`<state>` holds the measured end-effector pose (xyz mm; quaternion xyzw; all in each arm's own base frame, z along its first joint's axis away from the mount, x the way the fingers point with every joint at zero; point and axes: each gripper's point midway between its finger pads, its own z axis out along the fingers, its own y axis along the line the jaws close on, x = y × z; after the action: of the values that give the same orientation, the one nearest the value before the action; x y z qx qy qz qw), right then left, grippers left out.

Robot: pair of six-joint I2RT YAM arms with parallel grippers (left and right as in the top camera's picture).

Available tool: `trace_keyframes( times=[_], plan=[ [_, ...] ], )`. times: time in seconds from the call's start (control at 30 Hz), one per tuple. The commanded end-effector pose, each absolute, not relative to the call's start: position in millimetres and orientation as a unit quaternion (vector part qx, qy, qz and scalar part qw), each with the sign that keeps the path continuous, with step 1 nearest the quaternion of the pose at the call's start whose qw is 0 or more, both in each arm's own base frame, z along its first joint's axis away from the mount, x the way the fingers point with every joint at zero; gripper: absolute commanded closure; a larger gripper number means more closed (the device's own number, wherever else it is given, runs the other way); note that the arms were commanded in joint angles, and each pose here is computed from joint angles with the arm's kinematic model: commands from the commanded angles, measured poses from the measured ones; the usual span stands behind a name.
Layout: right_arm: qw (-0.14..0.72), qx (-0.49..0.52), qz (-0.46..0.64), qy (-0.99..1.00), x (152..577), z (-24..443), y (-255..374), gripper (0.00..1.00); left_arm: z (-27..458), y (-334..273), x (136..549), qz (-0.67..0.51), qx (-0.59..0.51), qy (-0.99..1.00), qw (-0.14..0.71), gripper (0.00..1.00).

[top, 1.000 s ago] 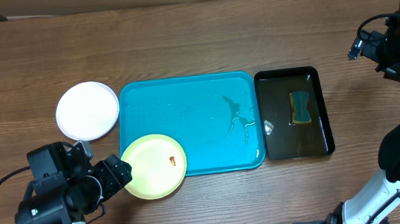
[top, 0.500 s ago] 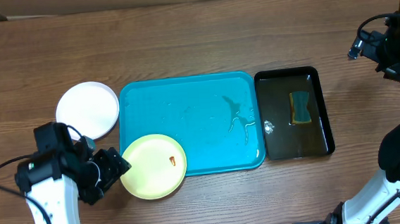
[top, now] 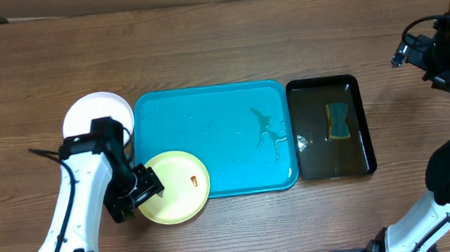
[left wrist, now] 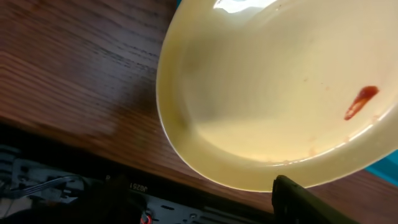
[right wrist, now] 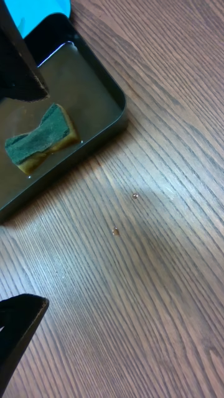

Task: Clean dirty plates on tray and stack at the side
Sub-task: 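Release the plate and move the left gripper to the yellow plate rim, then grasp the yellow plate rim and slide it to the teal tray center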

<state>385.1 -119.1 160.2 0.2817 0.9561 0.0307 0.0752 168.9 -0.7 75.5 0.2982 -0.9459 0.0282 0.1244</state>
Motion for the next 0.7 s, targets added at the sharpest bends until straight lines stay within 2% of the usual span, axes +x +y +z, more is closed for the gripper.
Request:
trace_keyframes(
  times=[0.0, 0.13, 0.33, 0.6, 0.67],
  plan=[
    [0.09, 0.283, 0.029, 0.954, 386.9, 169.6, -122.0, 0.0, 70.8, 17.6, 163.6, -0.035, 0.338, -0.932, 0.123, 0.07],
    [0.091, 0.283, 0.029, 0.954, 386.9, 169.6, -122.0, 0.0, 69.0, 32.6, 168.4, -0.076, 0.371, -0.92, 0.097, 0.11],
    [0.091, 0.283, 0.029, 0.954, 386.9, 169.6, -122.0, 0.0, 58.9, 29.5, 172.1, -0.063, 0.381, -0.918, 0.088, 0.18],
    [0.091, 0.283, 0.029, 0.954, 386.9, 169.6, -122.0, 0.0, 24.0, 22.0, 159.8, -0.046, 0.382, -0.918, 0.092, 0.21],
    [0.09, 0.283, 0.029, 0.954, 386.9, 169.6, -122.0, 0.0, 15.4, 17.4, 159.6, -0.032, 0.383, -0.919, 0.089, 0.33]
  ],
)
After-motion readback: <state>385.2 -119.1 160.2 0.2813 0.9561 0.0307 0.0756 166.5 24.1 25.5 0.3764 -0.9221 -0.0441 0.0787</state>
